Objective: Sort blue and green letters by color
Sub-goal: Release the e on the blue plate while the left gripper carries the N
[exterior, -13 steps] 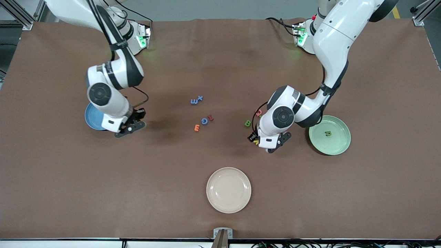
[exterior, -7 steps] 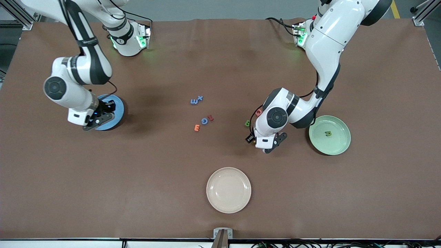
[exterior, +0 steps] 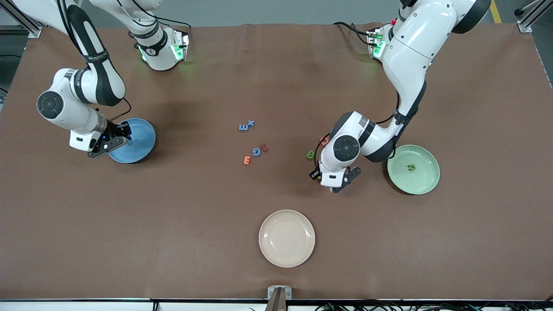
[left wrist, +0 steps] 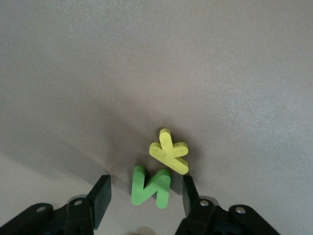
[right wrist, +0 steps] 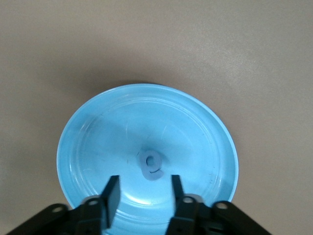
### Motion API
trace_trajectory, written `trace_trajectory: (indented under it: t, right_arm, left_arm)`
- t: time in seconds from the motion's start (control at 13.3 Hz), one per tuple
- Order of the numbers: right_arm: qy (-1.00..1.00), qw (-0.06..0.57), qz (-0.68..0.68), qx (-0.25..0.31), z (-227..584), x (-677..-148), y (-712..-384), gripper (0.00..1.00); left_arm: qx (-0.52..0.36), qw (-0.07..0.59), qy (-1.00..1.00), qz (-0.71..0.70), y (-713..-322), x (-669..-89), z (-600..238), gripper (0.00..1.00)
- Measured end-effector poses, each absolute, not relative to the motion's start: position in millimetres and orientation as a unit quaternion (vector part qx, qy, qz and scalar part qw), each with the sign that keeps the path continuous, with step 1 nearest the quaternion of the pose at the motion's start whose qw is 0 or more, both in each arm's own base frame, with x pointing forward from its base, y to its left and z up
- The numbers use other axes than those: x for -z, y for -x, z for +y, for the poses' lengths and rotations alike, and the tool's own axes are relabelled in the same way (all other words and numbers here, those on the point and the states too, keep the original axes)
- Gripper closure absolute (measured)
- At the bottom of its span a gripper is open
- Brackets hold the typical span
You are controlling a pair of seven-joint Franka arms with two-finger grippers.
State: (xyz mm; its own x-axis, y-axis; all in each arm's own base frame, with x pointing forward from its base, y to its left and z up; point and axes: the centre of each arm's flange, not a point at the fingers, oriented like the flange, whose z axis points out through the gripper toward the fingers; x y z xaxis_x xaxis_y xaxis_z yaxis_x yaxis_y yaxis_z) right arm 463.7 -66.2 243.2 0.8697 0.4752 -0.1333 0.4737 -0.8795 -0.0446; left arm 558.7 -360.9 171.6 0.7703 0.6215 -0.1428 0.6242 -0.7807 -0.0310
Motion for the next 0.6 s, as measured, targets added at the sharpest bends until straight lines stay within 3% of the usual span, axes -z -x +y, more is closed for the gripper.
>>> trace_trajectory:
  t: [0.08, 0.3, 0.6]
  right_arm:
    - [0.967, 0.005, -0.244, -0.070, -67.3, -243.3, -463.7, 0.33]
    - [0.971, 0.012, -0.222, -0.083, -65.8, -246.8, -465.5, 0.01]
    - [0.982, 0.009, -0.166, -0.094, -5.0, -271.1, -484.2, 0.00]
  left_arm:
    - [0.072, 0.010, -0.941, 0.331, -558.9, -172.0, -361.1, 0.36]
    - [0.069, 0.014, -0.942, 0.329, -560.6, -175.6, -364.2, 0.67]
    - [0.057, 0.025, -0.941, 0.332, -570.9, -193.8, -363.6, 0.67]
